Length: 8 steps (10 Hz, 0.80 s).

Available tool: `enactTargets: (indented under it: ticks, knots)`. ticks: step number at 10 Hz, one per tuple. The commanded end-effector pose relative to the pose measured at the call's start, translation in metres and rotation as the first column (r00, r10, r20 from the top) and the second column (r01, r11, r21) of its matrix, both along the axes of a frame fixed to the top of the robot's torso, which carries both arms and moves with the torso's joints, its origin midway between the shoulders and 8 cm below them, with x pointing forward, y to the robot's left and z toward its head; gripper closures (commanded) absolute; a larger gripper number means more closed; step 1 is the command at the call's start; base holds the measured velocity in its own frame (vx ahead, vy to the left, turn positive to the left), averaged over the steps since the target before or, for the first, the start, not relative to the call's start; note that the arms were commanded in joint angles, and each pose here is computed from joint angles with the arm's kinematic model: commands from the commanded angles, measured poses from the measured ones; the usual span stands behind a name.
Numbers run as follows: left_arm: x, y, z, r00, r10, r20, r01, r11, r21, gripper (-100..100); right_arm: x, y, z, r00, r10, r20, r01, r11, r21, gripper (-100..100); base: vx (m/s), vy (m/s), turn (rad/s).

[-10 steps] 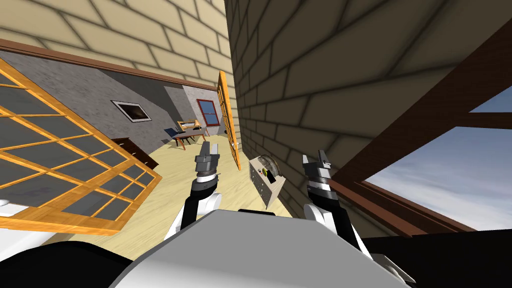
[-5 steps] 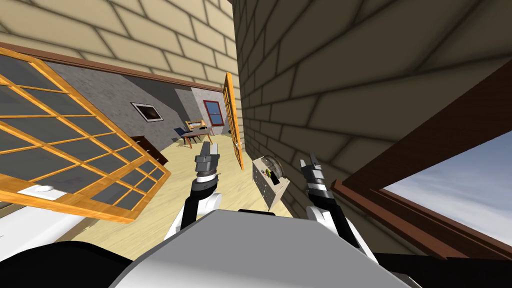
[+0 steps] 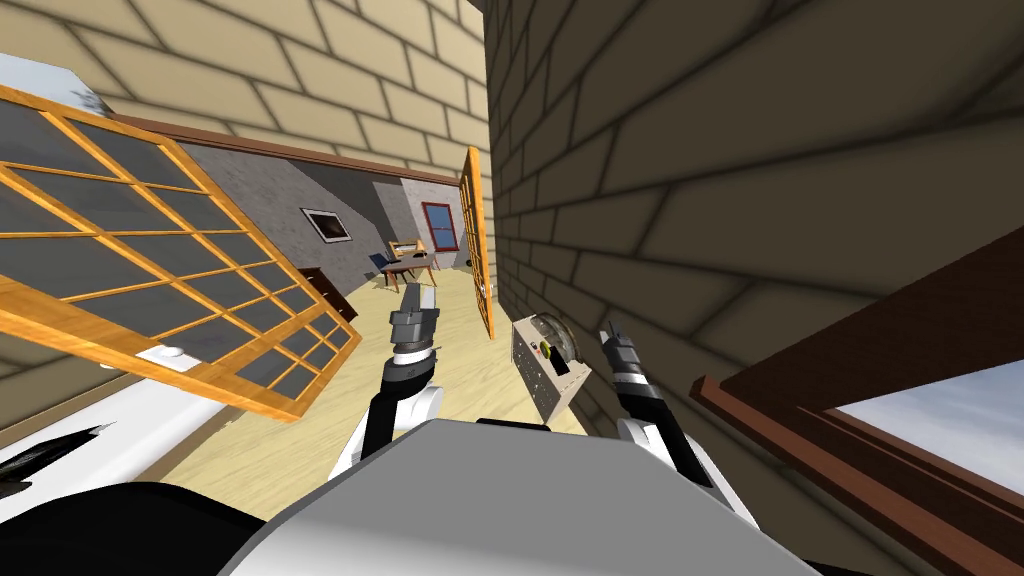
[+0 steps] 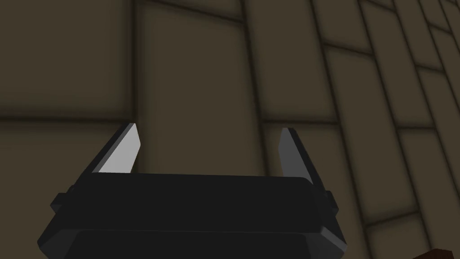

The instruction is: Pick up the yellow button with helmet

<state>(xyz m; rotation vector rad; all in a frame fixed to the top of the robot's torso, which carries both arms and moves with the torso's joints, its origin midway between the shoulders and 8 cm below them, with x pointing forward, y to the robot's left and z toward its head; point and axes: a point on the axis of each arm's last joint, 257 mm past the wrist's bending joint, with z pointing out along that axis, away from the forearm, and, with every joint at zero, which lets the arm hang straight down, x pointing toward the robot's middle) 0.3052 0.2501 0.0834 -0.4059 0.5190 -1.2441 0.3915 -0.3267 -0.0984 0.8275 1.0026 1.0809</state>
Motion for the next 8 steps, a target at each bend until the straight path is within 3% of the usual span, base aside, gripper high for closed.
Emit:
enactTargets:
  ticks: [1, 4, 6, 7, 8]
  knots:
    - [0.0, 0.0, 0.0, 1.0, 0.0, 0.0, 0.0, 1.0, 0.0, 0, 0.005, -0.009, -0.025, 0.997, -0.025, -0.067, 0.021, 0.998, -0.054, -100, 0.021, 0.051, 0.157]
    - [0.0, 0.0, 0.0, 1.0, 0.0, 0.0, 0.0, 1.0, 0.0, 0, 0.007, -0.018, -0.053, 0.991, -0.046, -0.129, 0.035, 0.996, -0.087, -100, 0.006, 0.021, 0.093]
    - [0.0, 0.0, 0.0, 1.0, 0.0, 0.0, 0.0, 1.0, 0.0, 0, 0.006, -0.032, -0.093, 0.971, -0.082, -0.223, 0.046, 0.986, -0.161, -100, 0.057, 0.036, 0.211]
    - [0.0, 0.0, 0.0, 1.0, 0.0, 0.0, 0.0, 1.0, 0.0, 0, 0.006, -0.033, -0.096, 0.97, -0.084, -0.228, 0.047, 0.986, -0.161, -100, 0.045, 0.032, 0.104]
    - [0.0, 0.0, 0.0, 1.0, 0.0, 0.0, 0.0, 1.0, 0.0, 0, 0.003, -0.04, -0.117, 0.956, -0.102, -0.275, 0.047, 0.979, -0.2, -100, 0.037, 0.037, 0.16]
